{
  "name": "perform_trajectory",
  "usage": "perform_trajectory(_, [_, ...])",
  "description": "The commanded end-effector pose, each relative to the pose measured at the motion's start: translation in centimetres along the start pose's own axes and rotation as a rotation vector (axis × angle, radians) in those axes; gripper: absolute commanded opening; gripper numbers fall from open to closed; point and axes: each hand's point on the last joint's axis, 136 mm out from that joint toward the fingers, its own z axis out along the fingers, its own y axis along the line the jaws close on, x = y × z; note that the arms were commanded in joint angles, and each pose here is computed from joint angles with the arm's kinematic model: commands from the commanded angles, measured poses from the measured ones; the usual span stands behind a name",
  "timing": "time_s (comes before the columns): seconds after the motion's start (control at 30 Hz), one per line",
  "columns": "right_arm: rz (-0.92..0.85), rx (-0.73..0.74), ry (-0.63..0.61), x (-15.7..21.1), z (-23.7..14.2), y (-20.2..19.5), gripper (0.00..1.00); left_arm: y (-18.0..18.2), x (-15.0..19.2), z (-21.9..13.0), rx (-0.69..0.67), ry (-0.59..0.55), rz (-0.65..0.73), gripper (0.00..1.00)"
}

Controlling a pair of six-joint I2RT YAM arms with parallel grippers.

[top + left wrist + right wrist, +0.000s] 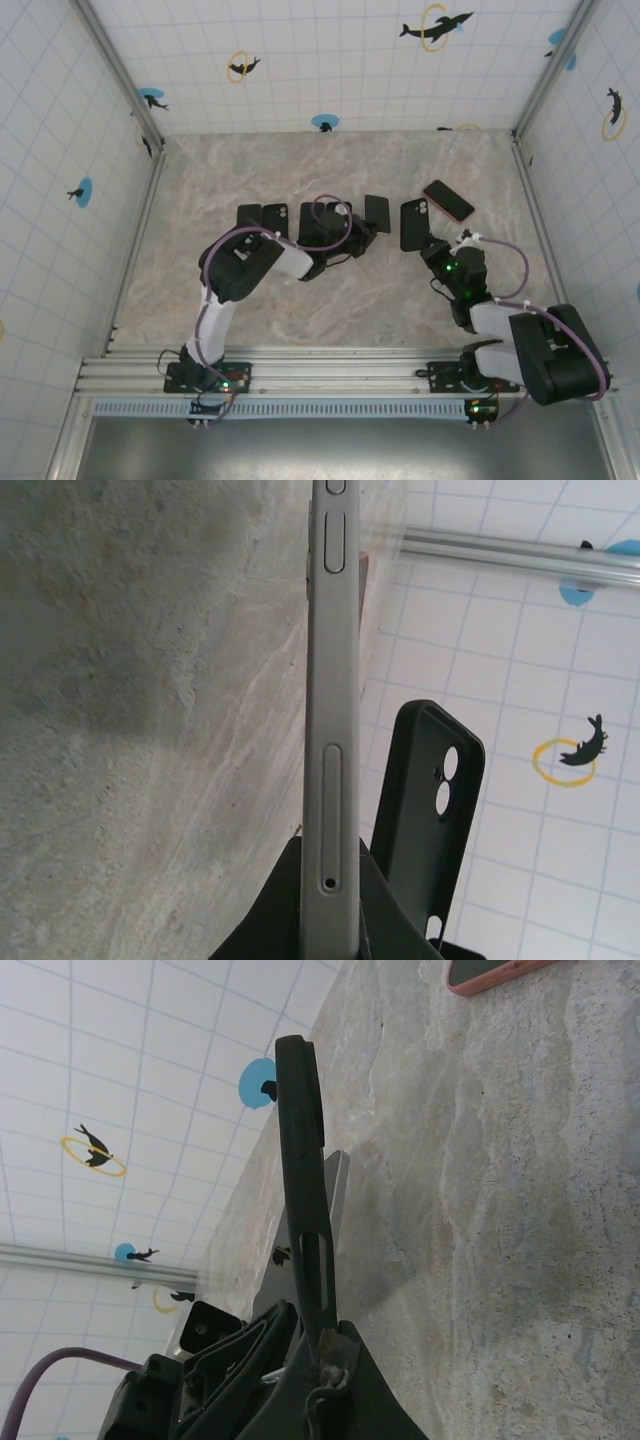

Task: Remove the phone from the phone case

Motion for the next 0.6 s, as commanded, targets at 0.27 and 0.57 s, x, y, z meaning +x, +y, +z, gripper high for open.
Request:
perform_trajectory(0.27, [0.025, -0.03, -0.011, 0.0, -0.3, -0.2, 0.0, -0.4, -1.1, 1.3, 0.046, -0.035, -0.047, 0.0])
perform_trajectory(0.57, [0.036, -0.031, -0.008, 0.1, -0.1, -0.4, 0.0, 0.5, -1.3, 1.1, 0.014, -0.044, -0.089, 0.16])
